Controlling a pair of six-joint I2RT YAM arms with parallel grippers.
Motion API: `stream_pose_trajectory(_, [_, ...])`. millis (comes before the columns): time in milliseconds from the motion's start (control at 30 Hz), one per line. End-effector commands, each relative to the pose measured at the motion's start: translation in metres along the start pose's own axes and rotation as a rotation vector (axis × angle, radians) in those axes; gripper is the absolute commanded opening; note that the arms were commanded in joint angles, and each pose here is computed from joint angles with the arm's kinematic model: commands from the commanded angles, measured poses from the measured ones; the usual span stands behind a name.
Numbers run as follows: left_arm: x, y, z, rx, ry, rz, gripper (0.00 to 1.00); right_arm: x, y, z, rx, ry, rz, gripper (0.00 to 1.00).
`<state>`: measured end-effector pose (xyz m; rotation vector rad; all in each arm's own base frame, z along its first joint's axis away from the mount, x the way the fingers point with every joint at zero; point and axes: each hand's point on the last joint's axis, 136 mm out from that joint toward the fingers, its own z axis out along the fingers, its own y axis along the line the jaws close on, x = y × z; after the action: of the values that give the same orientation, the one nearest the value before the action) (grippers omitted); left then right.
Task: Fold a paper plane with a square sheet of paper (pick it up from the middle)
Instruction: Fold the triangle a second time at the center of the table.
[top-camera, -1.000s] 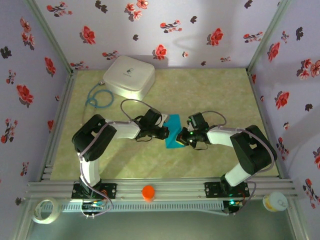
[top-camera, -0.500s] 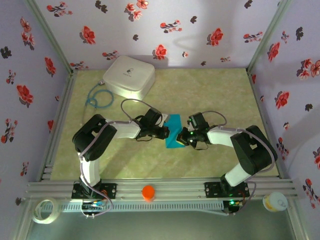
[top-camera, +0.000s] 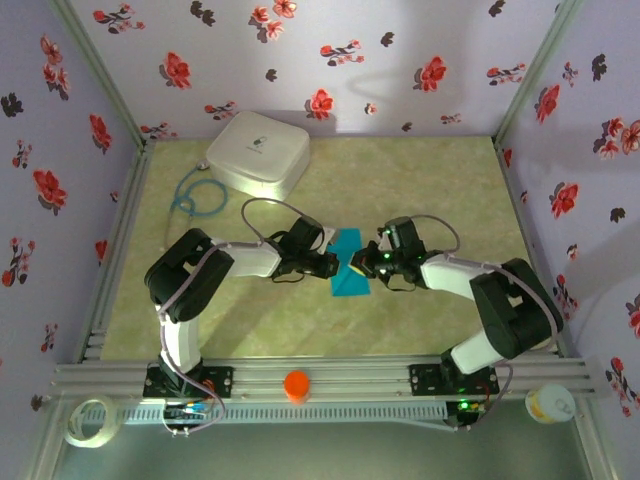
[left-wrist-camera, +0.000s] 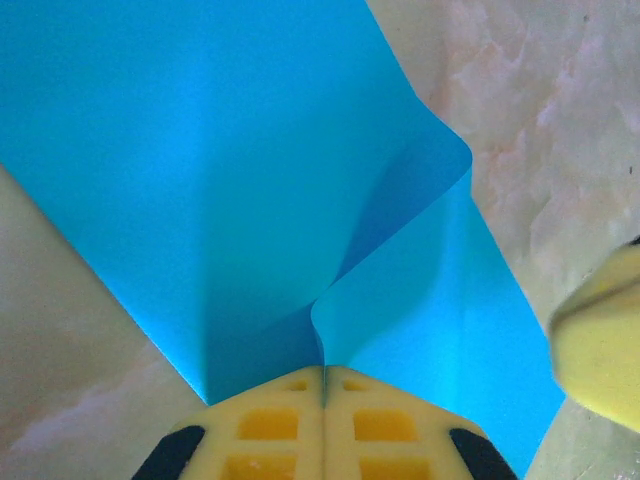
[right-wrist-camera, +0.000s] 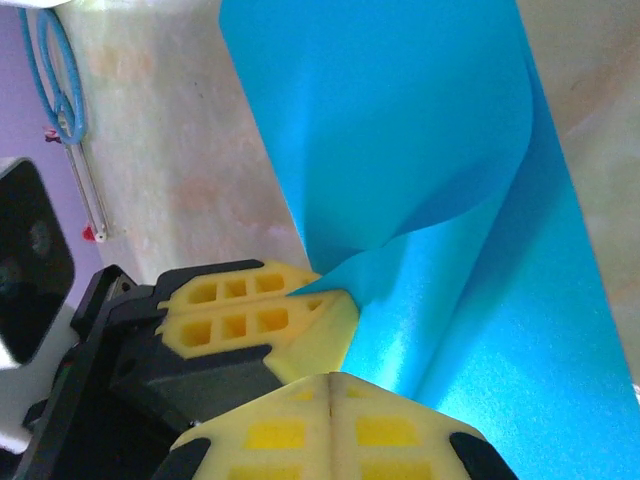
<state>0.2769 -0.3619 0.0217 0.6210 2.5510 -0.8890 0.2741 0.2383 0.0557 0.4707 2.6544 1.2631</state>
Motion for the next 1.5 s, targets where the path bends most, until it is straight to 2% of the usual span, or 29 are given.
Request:
stream_pose_trajectory(0, [0.022, 0.02, 0.008, -0.054, 0.068, -0.037, 0.0, -0.002, 0.014, 0.008, -0.046, 0.019, 0.003, 0.0])
stream_pose_trajectory(467, [0.023, 0.02, 0.009, -0.055, 0.078, -0.037, 0.0, 0.002, 0.007, 0.022, -0.064, 0.051, 0.017, 0.0])
stream_pose_trajectory(767, [0.026, 0.021, 0.01, -0.058, 0.091, -0.037, 0.0, 0.012, -0.041, 0.028, 0.083, 0.063, 0.053, 0.0])
stream_pose_trajectory(900, [0.029, 0.022, 0.01, -0.062, 0.103, -0.036, 0.0, 0.015, -0.052, 0.027, 0.102, 0.055, 0.072, 0.0])
stream_pose_trajectory(1200, [0.03, 0.023, 0.01, -0.067, 0.112, -0.035, 0.0, -0.006, -0.007, 0.012, 0.016, 0.015, 0.015, 0.0])
stream_pose_trajectory(1467, [0.03, 0.022, 0.009, -0.066, 0.115, -0.033, 0.0, -0.015, -0.033, 0.014, 0.119, 0.015, 0.026, 0.0])
